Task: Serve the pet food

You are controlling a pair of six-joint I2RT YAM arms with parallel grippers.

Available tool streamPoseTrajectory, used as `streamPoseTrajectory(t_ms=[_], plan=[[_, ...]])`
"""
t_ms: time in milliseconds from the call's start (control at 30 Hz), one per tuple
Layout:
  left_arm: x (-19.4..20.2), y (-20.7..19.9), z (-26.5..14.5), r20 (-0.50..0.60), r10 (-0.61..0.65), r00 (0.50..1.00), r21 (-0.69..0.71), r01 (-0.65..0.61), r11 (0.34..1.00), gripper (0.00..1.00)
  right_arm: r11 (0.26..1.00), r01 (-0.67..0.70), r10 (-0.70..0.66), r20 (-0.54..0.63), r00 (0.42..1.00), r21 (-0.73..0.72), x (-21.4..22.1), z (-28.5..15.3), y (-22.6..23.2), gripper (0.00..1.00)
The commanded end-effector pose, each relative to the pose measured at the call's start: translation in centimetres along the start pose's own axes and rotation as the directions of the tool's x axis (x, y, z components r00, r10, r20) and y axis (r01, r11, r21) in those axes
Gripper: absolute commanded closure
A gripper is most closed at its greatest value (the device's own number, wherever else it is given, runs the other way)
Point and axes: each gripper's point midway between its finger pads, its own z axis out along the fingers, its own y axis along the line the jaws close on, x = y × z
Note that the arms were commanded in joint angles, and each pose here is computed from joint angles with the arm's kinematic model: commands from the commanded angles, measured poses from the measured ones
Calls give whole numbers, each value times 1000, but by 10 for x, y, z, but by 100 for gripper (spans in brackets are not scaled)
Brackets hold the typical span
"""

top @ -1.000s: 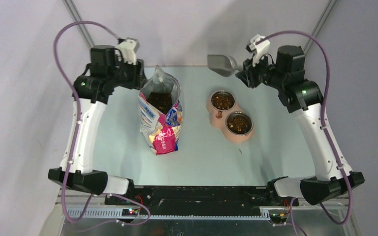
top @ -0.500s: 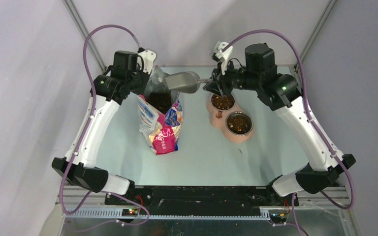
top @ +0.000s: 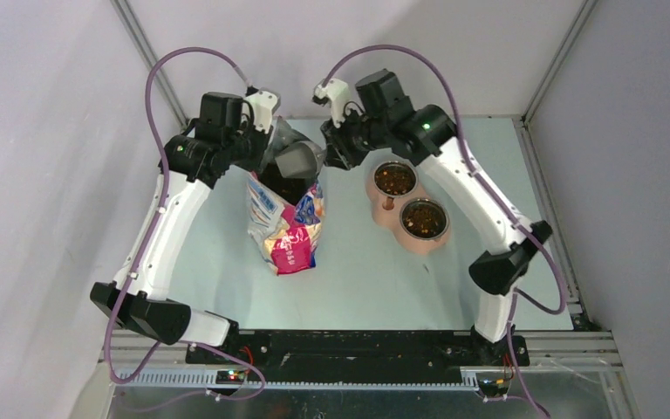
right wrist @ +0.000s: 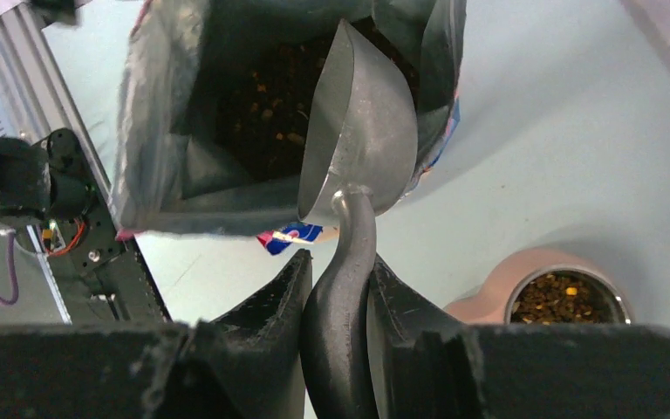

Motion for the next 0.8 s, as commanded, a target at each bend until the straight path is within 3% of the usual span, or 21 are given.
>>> streamPoseTrajectory(t_ms=[0,233,700,733,767], plan=[[-38,-24,-28,154,-52,987,106,36,994,100,989,-96,112,-155,981,108,26,16,-8,100],[-38,-47,-26,153,-5,988,162,-20,987,100,989,-33,75,-296,952,143,56,42,-6,100],[-39,-47,-24,145,-19,989,152,-3,988,100,978,-108,188,-522,832,180,138,89,-11,100],[-38,-47,-25,144,-15,989,152,-8,988,99,979,-101,181,-538,824,175,144,95,-11,100],[-37,-46,-26,141,-4,990,148,-17,989,93,982,-84,164,-546,821,169,146,97,-11,100]])
